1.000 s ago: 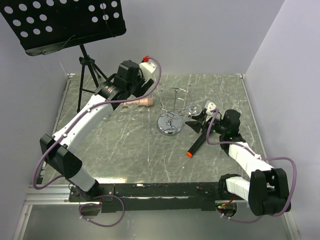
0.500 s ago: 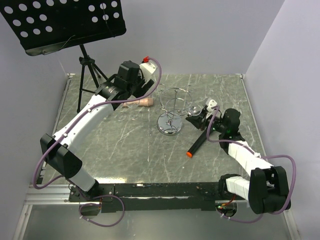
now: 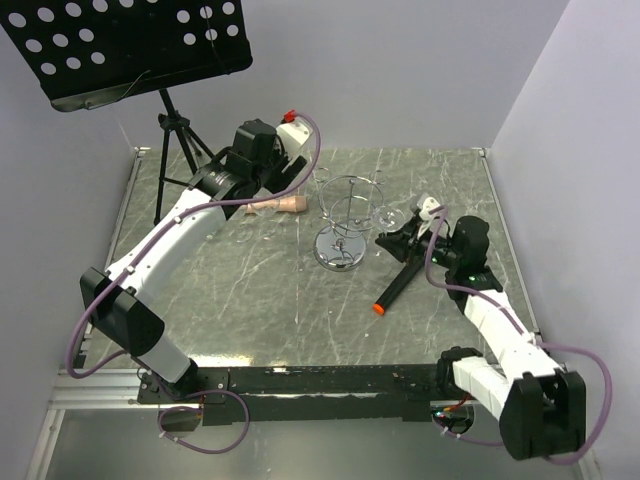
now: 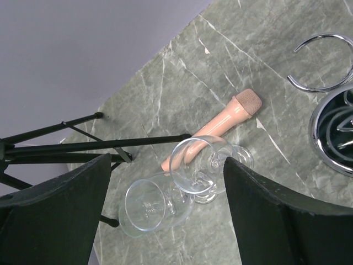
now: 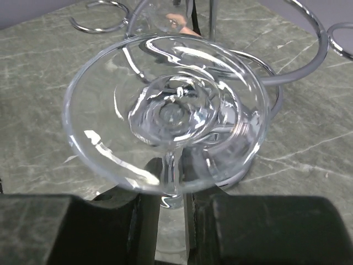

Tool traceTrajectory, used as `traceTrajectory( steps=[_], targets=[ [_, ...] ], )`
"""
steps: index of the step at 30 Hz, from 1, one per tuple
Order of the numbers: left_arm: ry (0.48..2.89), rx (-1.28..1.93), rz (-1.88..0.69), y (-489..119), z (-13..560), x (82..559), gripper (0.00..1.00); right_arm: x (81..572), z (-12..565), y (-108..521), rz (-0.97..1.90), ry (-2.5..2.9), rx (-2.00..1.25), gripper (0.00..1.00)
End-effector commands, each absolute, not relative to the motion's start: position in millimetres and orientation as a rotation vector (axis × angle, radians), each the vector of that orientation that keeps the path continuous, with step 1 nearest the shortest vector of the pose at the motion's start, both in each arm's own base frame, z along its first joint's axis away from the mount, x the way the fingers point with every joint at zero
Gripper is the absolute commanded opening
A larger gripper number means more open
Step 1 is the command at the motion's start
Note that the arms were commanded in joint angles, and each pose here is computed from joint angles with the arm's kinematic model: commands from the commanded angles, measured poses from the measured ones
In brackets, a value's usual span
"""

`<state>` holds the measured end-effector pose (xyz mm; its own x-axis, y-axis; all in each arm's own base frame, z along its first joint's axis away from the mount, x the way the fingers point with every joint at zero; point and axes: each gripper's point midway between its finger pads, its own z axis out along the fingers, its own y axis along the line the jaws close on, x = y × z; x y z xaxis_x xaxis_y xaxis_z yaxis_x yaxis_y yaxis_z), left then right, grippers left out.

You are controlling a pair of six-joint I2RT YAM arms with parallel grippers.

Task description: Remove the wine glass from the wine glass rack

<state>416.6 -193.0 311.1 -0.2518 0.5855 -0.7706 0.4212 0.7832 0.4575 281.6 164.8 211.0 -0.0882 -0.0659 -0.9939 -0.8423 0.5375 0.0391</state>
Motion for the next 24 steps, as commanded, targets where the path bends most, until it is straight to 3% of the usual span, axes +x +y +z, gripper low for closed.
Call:
traceTrajectory(
  steps=[1,14,24],
  targets=[
    [1.825,0.710,0.137,-194.5,330.9,418.1,0.86,273.0,255.6,161.0,0.703,1.441,-0.847,0.00],
    [1.778,0.681,0.042,-197.8,335.8,411.6,0.86,256.2,258.3,146.2,0.627,1.519,-0.780,0.00],
    [1.798,0.684,0.008,-196.9,327.6,401.8,0.86,261.7,270.1,152.9,0.728,1.536,-0.699,0.00]
  ],
)
